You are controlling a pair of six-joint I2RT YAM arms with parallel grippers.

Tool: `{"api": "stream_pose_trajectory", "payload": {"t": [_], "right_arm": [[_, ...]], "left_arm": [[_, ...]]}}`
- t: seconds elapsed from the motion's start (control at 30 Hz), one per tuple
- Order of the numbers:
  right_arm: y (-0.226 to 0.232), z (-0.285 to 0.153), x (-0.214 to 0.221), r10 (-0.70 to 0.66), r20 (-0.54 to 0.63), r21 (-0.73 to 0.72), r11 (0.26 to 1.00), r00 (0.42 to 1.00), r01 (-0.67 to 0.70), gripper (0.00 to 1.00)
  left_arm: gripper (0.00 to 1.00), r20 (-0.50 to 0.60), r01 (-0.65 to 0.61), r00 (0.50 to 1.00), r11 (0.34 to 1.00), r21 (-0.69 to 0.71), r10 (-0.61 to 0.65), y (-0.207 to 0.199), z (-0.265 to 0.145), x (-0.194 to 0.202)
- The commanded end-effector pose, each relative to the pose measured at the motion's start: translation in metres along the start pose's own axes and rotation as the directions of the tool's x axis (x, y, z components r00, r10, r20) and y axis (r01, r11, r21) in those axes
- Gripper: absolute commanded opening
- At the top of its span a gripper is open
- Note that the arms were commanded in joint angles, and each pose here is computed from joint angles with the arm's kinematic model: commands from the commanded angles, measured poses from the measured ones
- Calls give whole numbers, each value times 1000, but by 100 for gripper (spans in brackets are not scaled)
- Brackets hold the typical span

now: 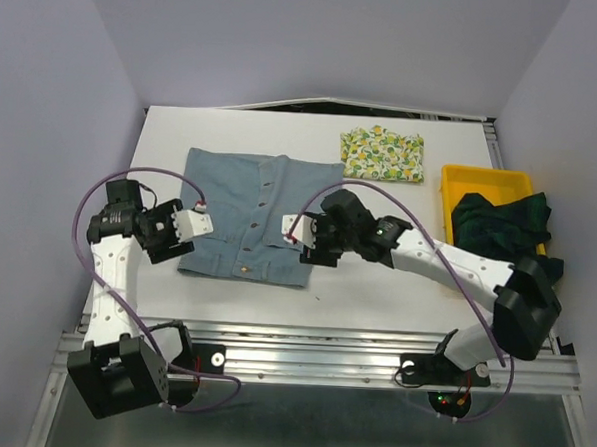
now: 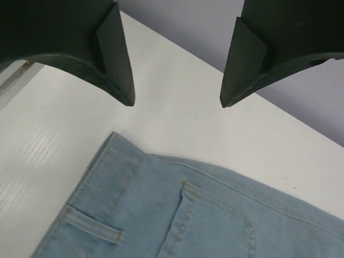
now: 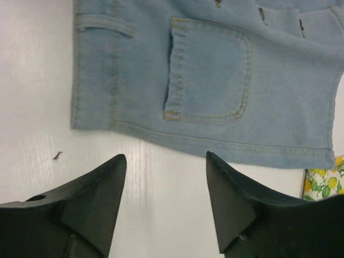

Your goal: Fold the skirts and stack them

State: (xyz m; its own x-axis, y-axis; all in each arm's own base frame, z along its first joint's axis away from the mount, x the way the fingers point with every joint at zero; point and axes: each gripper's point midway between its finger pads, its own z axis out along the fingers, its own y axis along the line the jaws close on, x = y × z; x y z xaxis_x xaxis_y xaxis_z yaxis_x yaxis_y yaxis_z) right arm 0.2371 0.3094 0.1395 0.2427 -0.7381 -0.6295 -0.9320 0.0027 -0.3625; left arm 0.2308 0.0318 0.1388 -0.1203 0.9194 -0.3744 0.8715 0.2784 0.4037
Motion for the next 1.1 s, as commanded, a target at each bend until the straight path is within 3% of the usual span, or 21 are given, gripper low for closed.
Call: {"api": "stream_pose_trajectory", "payload": {"t": [0.0, 0.07, 0.17, 0.27, 0.43, 0.63, 0.77, 0.97, 1.07], "right_arm": [[-46, 27, 9, 200, -72, 106, 976, 977, -192, 63], [-79, 38, 12, 284, -68, 162, 949, 956, -270, 55], [-109, 66, 26, 350, -83, 180, 926, 933, -331, 51], [-117, 91, 53, 387, -144, 173, 916, 911, -361, 47], [-105, 118, 76, 374, -218, 124, 927, 902, -354, 43], [-38, 131, 88, 401, -310, -87, 891, 862, -445, 32], [16, 134, 85, 391, -368, -201, 853, 844, -482, 27], [92, 124, 48, 426, -413, -358, 737, 805, -574, 20], [128, 110, 10, 421, -375, -471, 681, 826, -561, 21]], "left_arm": [[71, 88, 263, 962, 963, -59, -257, 51, 5, -14], [58, 111, 448, 890, 894, -26, -442, 62, 15, -17], [54, 138, 591, 798, 807, 12, -587, 78, 34, -19], [51, 133, 633, 765, 774, 17, -630, 82, 58, -23], [49, 14, 728, 682, 680, 81, -732, 62, 105, -13], [38, -139, 829, 557, 559, 26, -819, 46, 141, 25], [34, -189, 848, 512, 528, -42, -838, 51, 155, 48], [31, -218, 839, 493, 526, -138, -842, 88, 175, 76], [34, -142, 827, 515, 534, -175, -845, 132, 174, 71]]}}
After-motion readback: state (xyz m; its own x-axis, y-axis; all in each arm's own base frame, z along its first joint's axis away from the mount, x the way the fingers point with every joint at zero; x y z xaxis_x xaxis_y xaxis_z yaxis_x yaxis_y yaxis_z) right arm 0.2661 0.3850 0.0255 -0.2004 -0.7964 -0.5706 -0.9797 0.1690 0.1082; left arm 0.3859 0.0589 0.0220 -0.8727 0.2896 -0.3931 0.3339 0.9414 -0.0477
